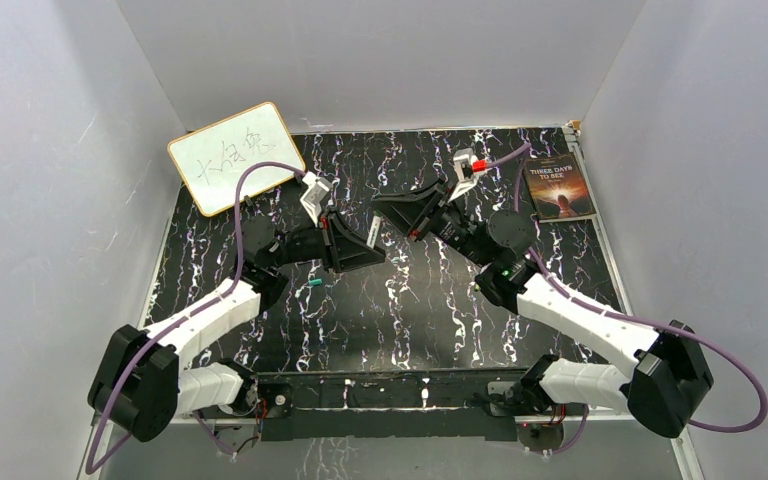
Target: Insert the pens into the pen caps
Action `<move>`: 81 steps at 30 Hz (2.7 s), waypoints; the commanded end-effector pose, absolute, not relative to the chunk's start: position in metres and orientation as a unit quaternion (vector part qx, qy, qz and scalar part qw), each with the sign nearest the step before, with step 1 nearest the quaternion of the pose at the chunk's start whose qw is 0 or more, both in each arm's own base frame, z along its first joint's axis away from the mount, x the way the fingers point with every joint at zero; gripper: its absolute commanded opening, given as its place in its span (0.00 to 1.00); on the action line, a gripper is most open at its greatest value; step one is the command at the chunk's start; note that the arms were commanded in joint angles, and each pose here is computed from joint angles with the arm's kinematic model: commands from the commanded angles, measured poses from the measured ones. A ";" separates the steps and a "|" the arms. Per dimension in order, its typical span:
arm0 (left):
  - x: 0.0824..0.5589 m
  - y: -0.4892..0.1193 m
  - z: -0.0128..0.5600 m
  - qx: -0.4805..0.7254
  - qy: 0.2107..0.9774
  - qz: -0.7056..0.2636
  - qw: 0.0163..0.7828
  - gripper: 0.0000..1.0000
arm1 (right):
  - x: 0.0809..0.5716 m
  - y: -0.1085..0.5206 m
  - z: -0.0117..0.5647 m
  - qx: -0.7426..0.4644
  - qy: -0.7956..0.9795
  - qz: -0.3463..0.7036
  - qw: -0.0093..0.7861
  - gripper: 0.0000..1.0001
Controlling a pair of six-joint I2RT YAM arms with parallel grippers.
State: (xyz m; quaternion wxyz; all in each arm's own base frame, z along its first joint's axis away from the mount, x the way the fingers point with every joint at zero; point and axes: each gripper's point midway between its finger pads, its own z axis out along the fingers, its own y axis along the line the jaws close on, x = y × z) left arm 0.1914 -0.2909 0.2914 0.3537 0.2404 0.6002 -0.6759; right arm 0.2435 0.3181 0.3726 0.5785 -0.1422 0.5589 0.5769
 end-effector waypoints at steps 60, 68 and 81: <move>0.281 -0.291 0.299 0.104 0.664 -0.590 0.447 0.00 | 0.167 0.291 0.262 -0.113 0.714 0.485 0.491 0.47; 0.287 -0.356 0.198 0.125 0.772 -0.499 0.373 0.00 | 0.203 0.175 0.243 0.135 0.761 0.321 0.548 0.45; 0.272 -0.450 0.060 0.206 0.874 -0.327 0.293 0.00 | 0.184 0.077 0.260 0.222 0.741 0.238 0.588 0.46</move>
